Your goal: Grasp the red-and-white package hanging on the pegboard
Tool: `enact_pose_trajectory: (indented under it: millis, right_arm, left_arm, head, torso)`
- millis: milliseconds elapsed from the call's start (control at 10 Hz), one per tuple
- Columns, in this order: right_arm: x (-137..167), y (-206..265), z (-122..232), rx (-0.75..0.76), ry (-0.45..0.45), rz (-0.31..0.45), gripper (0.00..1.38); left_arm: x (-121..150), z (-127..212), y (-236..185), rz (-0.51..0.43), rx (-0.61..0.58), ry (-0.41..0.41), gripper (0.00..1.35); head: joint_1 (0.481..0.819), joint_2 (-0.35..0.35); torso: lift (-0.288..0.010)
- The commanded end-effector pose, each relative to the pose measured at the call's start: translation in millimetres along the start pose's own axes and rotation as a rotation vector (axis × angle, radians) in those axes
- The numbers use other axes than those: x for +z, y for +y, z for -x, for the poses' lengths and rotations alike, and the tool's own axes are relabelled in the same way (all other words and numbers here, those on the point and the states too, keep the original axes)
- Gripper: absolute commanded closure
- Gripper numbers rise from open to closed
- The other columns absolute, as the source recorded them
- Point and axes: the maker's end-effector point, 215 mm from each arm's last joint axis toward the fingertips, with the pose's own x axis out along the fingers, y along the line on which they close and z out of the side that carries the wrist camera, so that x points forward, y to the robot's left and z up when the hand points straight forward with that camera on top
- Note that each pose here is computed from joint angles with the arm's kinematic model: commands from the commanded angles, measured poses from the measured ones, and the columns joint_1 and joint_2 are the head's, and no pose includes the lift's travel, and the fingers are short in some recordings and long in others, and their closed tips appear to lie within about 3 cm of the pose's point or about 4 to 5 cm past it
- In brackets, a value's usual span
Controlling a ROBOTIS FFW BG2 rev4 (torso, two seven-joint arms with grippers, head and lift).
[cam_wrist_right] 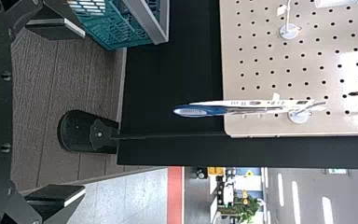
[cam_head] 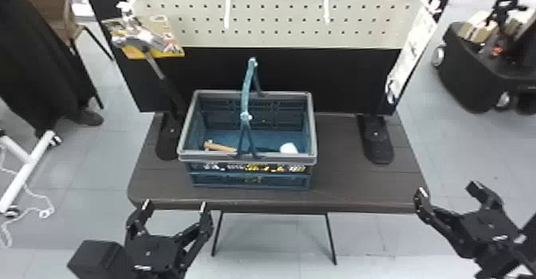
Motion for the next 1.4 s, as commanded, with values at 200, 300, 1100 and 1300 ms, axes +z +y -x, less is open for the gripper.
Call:
enact_pose_trajectory:
  millis: [200,300,1100,1300]
  right_arm:
    - [1.6,0.6,-0.9,-0.001,-0.004,-0.006,0.13]
    - [3.0,0.9,-1.3,0.0,-0.004,-0.002,0.13]
    - [120.7,51.0,-62.5,0.198,-0.118,0.051,0.11]
    - [159.6,80.8,-79.8,0.295,-0.158,0.076,0.11]
  left_arm:
    - [0.5,-0.4,0.0,-0.002,0.0,-0.001,0.21]
    - [0.5,-0.4,0.0,-0.002,0.0,-0.001,0.21]
    - [-2.3,1.1,2.6,-0.008,0.001,0.007,0.21]
    - [-2.6,0.0,1.4,-0.015,-0.007,0.01,0.21]
  head:
    - [0.819,0.008]
    - [0.819,0.008]
    - [0.819,0.008]
    - [0.819,0.008]
  torso:
    - [-0.1]
    - [-0.1]
    - [-0.1]
    - [-0.1]
